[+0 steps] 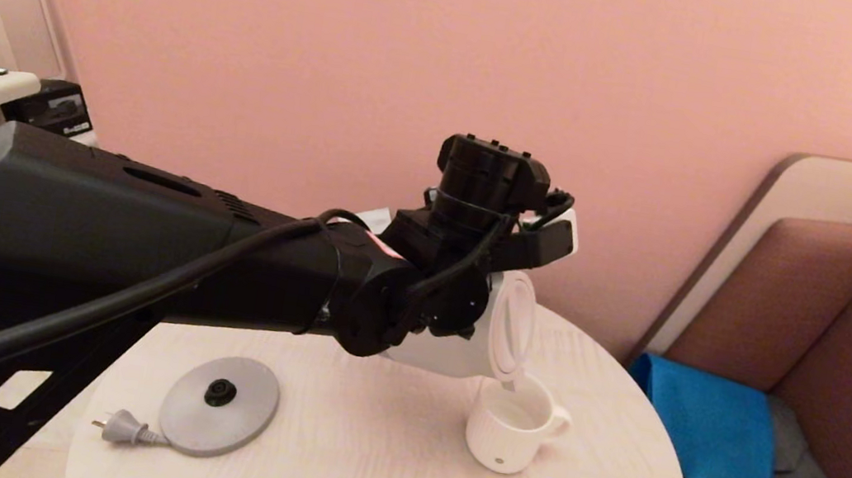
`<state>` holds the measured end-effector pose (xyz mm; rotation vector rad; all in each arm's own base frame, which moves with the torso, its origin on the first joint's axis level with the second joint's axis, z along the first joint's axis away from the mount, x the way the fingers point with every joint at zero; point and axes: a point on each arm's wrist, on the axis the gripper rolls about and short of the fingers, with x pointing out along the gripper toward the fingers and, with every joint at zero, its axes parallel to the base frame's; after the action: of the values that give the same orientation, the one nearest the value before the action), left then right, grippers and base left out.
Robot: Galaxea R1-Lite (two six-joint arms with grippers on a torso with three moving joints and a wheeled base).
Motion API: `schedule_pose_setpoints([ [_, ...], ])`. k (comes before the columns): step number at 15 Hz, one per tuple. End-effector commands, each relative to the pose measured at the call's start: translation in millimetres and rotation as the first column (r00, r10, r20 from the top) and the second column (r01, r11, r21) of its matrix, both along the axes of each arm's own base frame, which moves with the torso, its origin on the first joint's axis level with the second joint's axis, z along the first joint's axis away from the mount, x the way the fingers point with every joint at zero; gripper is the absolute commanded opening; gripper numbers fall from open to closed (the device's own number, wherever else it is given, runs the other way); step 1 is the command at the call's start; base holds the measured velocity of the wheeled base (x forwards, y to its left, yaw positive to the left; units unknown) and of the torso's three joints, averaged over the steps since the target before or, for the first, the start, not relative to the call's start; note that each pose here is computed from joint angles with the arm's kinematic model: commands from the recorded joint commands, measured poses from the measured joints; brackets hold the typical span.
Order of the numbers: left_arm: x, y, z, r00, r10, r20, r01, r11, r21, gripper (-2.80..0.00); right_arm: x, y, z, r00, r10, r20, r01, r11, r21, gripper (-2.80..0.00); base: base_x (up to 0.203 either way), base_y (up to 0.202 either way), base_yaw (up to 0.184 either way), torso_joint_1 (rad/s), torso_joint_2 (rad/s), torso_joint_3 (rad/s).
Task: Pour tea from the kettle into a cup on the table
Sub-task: Pour water into the cup
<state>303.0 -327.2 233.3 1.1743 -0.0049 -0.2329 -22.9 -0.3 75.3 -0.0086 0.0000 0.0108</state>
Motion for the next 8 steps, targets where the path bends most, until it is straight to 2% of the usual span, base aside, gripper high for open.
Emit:
schedule_pose_setpoints([
  [1,-1,0,2,1.0,0.001,0.007,-0.001,1.0,-0.004,-2.8,0,0,0,1.0,0.001,-0.002,-0.001,1.0,-0.001,-2.8,0.0,0.0,0.0,0.0,0.0,0.0],
  [4,-5,2,9,1.0,-0.001,0.016,0.002,0.999,-0.039,-2.8,0,0,0,1.0,0.001,-0.002,-0.001,1.0,-0.001,-2.8,0.0,0.0,0.0,0.0,0.0,0.0],
  [8,-10,16,16,1.0,0.017,-0.001,-0.017,0.994,-0.108,-2.8,0,0,0,1.0,0.001,-0.002,-0.001,1.0,-0.001,-2.8,0.0,0.0,0.0,0.0,0.0,0.0],
])
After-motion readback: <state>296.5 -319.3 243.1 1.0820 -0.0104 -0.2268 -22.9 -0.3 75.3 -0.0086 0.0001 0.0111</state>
